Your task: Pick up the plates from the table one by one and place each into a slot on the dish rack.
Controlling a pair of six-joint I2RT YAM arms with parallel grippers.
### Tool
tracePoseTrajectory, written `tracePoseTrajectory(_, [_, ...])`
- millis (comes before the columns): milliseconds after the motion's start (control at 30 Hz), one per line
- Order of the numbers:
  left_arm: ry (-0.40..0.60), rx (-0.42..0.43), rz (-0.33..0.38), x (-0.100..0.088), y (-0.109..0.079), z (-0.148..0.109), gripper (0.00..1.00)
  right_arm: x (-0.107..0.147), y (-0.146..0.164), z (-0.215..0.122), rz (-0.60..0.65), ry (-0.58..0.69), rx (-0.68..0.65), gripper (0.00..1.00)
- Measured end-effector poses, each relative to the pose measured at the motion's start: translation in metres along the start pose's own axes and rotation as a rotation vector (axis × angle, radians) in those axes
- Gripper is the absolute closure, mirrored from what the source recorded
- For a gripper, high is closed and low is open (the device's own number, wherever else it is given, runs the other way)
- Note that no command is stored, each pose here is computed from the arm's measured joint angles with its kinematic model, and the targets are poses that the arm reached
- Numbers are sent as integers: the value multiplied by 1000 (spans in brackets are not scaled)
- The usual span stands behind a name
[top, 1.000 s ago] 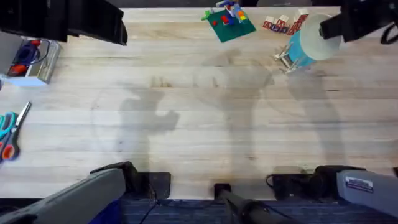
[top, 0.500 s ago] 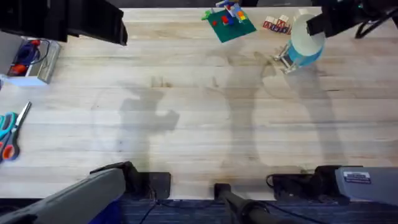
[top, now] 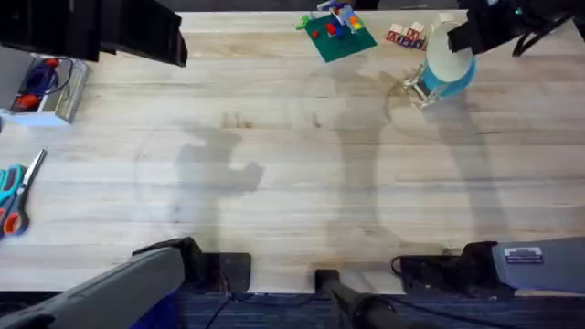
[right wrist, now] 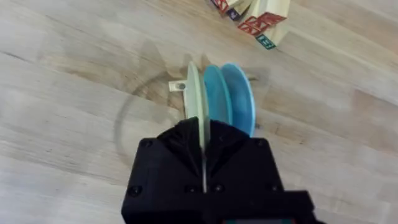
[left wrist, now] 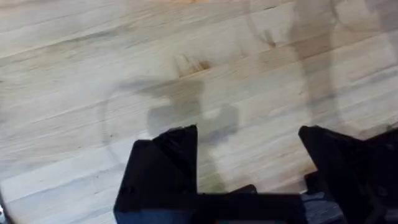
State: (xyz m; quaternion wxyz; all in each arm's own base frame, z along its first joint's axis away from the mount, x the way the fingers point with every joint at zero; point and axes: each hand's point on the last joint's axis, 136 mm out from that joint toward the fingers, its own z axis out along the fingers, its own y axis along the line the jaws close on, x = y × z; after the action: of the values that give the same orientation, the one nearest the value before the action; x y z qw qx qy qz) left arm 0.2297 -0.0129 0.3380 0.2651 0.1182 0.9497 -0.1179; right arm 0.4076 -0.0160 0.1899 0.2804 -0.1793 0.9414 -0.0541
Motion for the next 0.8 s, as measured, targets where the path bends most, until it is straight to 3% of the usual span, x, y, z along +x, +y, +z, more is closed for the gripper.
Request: tracePoseTrajectory(800, [0,0,0,0,0,0,7,9,-10,9,-1,31,3,972])
